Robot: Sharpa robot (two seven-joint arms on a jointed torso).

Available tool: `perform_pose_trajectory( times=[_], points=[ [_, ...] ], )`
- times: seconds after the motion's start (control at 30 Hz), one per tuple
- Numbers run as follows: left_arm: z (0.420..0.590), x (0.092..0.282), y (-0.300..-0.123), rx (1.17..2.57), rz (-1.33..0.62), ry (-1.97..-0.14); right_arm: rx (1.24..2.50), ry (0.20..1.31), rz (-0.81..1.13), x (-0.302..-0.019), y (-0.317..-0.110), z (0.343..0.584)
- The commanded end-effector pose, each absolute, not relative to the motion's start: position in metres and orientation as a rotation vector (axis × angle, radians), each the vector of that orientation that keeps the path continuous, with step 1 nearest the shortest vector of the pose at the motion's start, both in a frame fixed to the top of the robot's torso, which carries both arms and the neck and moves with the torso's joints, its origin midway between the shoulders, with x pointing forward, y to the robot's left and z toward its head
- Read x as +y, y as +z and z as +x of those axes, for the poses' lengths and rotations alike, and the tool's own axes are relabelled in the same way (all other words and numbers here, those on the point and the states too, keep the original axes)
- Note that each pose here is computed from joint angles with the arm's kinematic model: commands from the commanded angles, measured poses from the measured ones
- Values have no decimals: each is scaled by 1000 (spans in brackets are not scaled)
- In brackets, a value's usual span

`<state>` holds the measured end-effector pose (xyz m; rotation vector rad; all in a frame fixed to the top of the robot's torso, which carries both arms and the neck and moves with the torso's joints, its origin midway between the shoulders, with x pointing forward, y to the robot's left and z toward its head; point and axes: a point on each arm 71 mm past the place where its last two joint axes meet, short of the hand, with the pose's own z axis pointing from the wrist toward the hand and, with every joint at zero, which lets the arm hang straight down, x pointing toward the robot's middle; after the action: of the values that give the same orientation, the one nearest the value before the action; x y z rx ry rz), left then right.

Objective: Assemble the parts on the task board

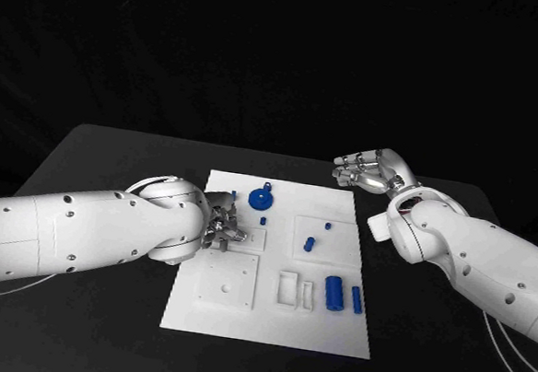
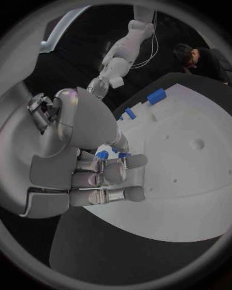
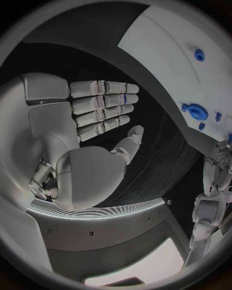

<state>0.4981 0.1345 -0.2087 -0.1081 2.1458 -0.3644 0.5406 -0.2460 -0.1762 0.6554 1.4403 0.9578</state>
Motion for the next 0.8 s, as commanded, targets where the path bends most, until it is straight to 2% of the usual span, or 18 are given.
perform_pose_trajectory(
  times=[0.03,0.63,0.8],
  points=[
    [494,131,-210,2187,-96,-376,1444,967,647,-245,-177,540],
    [507,129,-179,2216,-90,-391,1445,966,650,-244,-178,541],
    [516,128,-169,2294,-45,-370,1445,967,651,-244,-178,542]
  ],
)
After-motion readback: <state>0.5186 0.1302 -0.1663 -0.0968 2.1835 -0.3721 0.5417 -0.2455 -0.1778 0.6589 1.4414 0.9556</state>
